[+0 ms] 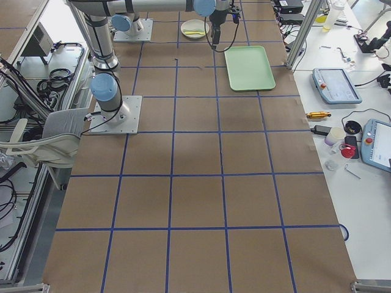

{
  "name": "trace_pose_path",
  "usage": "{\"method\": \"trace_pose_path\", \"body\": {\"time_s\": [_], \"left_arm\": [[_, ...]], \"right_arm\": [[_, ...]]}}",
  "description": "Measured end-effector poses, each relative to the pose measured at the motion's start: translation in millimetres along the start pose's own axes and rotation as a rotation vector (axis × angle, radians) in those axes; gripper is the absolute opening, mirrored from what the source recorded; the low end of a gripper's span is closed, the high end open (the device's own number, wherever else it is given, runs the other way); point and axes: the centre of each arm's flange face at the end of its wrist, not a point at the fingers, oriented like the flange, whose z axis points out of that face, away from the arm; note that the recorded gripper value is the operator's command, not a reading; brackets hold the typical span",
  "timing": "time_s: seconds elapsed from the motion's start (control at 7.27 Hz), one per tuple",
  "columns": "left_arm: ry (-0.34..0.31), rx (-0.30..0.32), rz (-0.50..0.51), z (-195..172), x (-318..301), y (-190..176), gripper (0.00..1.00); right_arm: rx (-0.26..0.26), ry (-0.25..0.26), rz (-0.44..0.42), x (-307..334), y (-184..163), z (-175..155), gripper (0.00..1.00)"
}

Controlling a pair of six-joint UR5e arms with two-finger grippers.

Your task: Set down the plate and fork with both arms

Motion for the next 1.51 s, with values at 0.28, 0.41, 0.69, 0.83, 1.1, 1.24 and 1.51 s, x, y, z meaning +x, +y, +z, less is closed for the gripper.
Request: {"method": "trace_pose_path", "body": {"time_s": [0.28,0.41,0.69,0.83,1.1,1.24,1.51], "left_arm": [[0.019,-0.020,0.001,7.0,2.7,-1.2,1.00],[0.022,-0.020,0.002,7.8,3.2,-1.6,1.00],[0.022,-0.018,0.002,8.3,3.3,-2.0,1.00],[0.022,-0.017,0.002,8.6,3.2,-2.4,1.00],[0.022,-0.018,0.000,9.6,2.9,-3.5,1.00],[0.022,-0.019,0.000,10.2,3.0,-3.9,1.00],[0.020,-0.022,0.000,11.6,3.1,-5.1,1.00]], "right_arm": [[-0.002,-0.002,0.001,-0.6,-1.7,2.9,1.00],[0.000,-0.002,0.001,-0.5,-2.4,3.3,1.00],[-0.001,-0.001,0.001,-0.4,-2.8,4.0,1.00],[-0.001,0.001,0.001,-0.6,-2.5,4.2,1.00],[-0.002,0.005,0.002,-0.8,-3.9,6.3,1.00],[-0.005,0.005,0.003,-0.9,-5.1,8.0,1.00],[-0.003,0.002,0.003,-1.2,-6.1,8.5,1.00]]}}
